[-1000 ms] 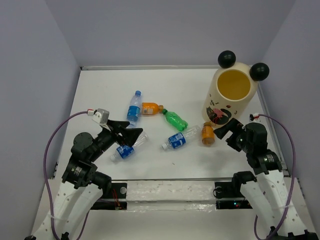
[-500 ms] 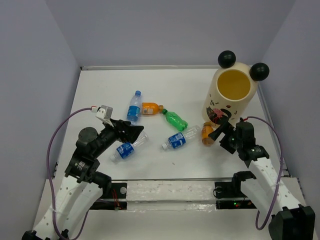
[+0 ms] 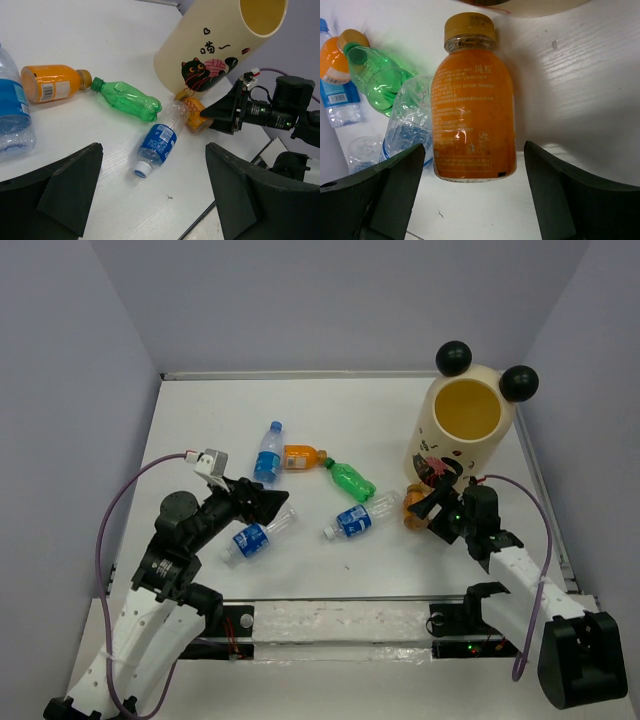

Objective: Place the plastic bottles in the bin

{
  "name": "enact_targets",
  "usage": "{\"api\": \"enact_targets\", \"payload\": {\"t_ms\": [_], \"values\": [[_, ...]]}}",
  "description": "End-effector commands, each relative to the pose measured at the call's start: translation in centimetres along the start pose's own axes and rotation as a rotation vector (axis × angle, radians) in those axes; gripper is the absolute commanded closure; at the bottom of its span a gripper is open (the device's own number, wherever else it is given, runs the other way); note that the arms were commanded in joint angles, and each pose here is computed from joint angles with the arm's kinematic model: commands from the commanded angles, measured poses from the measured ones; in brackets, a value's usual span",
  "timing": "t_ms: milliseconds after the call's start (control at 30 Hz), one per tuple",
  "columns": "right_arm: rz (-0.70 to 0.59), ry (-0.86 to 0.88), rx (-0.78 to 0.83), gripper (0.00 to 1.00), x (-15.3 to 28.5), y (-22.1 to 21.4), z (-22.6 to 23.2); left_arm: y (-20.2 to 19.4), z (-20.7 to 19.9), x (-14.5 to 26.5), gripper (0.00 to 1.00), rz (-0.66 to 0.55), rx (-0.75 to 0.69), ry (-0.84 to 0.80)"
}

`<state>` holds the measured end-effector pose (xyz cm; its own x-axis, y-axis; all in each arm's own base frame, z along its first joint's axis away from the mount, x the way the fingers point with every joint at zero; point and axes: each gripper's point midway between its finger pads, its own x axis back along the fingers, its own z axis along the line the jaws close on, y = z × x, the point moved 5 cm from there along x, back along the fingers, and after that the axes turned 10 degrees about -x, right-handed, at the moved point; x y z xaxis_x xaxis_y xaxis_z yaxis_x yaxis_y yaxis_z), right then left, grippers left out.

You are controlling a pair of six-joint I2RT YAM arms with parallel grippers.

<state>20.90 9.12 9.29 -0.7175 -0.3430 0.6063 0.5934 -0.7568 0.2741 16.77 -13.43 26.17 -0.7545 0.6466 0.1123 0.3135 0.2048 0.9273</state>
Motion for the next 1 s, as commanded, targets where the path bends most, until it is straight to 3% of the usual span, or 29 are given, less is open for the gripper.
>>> {"api": "enact_targets", "payload": {"t_ms": [0,267,333,467,633,833,967], "values": [[-0.088,0.079,0.017,0.19,-0.6,1.6,1.5,0.1,-0.2,-0.2,0.07,-0.012,-0.006,-0.024],[-0.07,0.061,0.013,0.34,-1.6,1.3,0.6,0.1,-0.2,-0.3,0.07,-0.01,-0.005,-0.018],[-0.071,0.063,0.018,0.47,-1.4,1.2,0.6,0.0,-0.1,-0.3,0.07,-0.009,-0.006,-0.015],[-0.087,0.032,0.011,0.55,0.0,0.9,0.1,0.0,-0.1,-0.4,0.07,-0.005,-0.005,-0.017],[-0.142,0.087,0.037,0.58,3.7,1.0,1.4,0.0,-0.1,-0.4,0.07,-0.004,-0.003,-0.018],[-0.052,0.15,0.035,0.6,7.3,-0.6,3.1,-0.2,-0.1,-0.6,0.07,0.011,-0.001,-0.026],[0.069,0.318,0.033,0.62,11.3,-2.0,6.9,-0.2,-0.1,-0.6,0.07,0.014,-0.002,-0.028]]}}
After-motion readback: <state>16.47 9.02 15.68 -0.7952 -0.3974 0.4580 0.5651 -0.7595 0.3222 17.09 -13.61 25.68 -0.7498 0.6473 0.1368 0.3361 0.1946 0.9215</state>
